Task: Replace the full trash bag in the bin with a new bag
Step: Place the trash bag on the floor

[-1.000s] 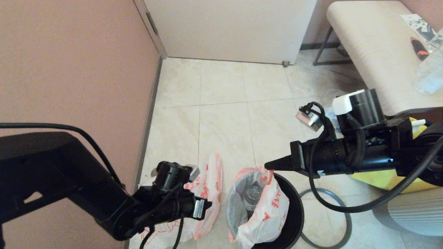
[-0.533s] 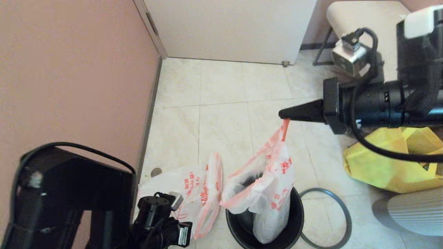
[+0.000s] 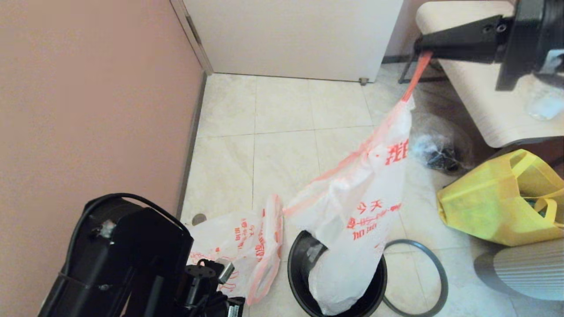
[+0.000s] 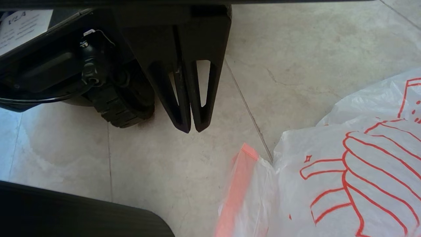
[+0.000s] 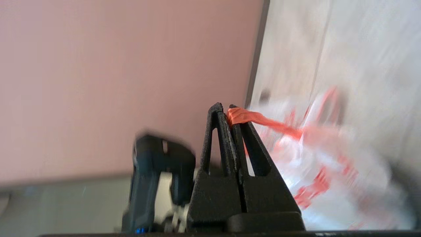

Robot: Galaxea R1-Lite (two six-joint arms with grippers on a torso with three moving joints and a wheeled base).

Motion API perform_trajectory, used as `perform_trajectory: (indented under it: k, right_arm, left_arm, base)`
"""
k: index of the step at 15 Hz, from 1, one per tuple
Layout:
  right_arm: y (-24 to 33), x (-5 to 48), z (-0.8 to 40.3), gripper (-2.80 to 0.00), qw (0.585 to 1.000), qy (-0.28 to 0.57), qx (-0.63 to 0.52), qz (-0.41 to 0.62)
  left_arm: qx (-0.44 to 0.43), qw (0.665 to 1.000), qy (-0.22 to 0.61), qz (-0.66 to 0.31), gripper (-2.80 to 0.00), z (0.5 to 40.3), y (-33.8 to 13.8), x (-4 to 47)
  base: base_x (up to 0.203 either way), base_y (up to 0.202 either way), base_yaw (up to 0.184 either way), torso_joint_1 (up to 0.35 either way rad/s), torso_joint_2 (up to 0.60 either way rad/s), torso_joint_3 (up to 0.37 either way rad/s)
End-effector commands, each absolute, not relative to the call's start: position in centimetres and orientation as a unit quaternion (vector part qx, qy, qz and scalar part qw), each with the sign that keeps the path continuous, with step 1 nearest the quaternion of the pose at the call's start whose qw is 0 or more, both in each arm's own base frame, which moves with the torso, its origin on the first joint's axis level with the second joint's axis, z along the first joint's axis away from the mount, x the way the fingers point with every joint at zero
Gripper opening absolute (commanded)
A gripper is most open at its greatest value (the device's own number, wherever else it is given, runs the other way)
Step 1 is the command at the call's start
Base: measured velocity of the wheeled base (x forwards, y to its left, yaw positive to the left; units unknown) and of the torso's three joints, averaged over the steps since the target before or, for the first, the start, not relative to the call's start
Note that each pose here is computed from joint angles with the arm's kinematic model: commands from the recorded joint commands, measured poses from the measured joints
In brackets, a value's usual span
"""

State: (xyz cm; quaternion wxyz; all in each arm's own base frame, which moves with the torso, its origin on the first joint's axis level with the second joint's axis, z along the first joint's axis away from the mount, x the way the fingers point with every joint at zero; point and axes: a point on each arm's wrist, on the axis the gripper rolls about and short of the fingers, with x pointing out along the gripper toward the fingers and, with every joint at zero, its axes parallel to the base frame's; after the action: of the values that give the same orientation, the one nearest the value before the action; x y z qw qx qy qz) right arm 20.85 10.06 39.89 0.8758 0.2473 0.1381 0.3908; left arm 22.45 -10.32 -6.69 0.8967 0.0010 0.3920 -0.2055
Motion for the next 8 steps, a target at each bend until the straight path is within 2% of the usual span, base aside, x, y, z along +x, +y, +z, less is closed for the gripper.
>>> perform_trajectory:
  k: [1,5,8]
  right_arm:
    - [7.8,19.7,43.1,-2.8,0.89,0.075,0.25,0.373]
    - [4.9,18.0,46.7,-2.8,0.909,-0.008,0.232,0.346]
    - [4.0,19.2,46.5,-2.8,0.923,-0.022,0.212,0.32]
  left_arm:
    - [0.0,0.897,0.393,-0.205,-2.8,-6.9,-10.3,22.5]
    - [0.001,0.896,0.393,-0.204,-2.8,-7.0,-10.4,22.5]
    - [0.0,0.897,0.391,-0.205,-2.8,-7.0,-10.4,22.6]
  base:
    - [0.0,0.0,0.0,0.0,0.0,0.0]
    - [0.0,0.0,0.0,0.0,0.0,0.0]
    - [0.0,0.0,0.0,0.0,0.0,0.0]
